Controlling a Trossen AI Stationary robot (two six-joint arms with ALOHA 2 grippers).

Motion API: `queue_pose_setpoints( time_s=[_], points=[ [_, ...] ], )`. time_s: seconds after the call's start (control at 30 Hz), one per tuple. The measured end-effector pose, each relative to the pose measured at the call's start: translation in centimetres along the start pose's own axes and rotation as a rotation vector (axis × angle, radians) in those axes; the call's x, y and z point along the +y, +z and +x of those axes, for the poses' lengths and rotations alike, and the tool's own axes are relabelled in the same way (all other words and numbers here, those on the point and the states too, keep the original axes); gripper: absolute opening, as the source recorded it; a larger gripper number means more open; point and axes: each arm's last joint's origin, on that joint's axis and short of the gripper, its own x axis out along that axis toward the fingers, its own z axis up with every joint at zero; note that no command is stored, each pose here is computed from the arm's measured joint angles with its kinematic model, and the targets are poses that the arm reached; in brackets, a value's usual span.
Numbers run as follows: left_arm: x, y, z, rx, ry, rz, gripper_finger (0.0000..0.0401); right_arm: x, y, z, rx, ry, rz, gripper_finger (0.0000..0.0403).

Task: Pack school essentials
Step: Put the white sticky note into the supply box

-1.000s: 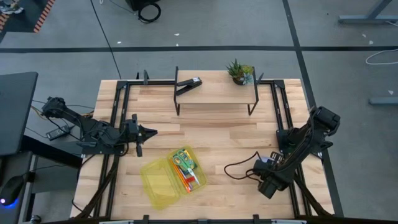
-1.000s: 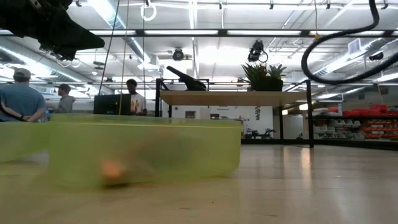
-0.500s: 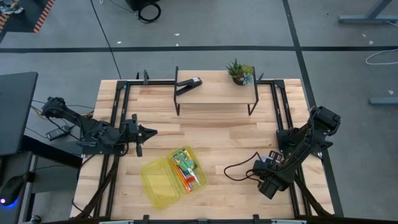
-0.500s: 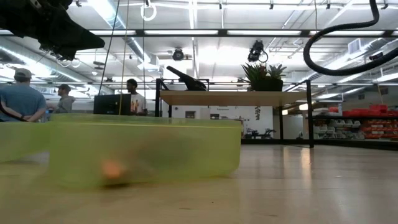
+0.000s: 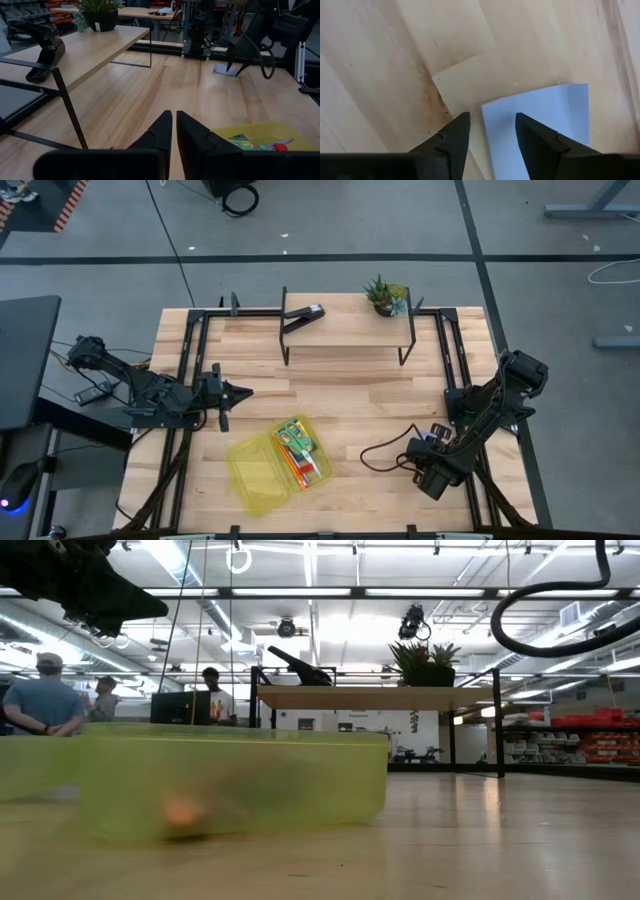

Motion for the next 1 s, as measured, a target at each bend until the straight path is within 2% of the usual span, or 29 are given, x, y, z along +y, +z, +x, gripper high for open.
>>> queue_pose_setpoints(
  time_s=[0.13, 0.57, 1.0],
  points=[
    [0.00, 0.00, 0.00, 0.000, 0.000, 0.000, 0.0039, 0.03, 0.00, 0.03, -0.002, 0.002, -0.017, 0.0154],
    [0.00, 0.00, 0.00, 0.000, 0.000, -0.001, 0.0030, 0.28, 0.04, 0.11, -0.006, 0.025, -0.015, 0.0053],
    [0.00, 0.00, 0.00, 0.000, 0.000, 0.000, 0.0036, 0.51, 0.20, -0.15, -0.005, 0.024, -0.038, 0.0039]
  ],
)
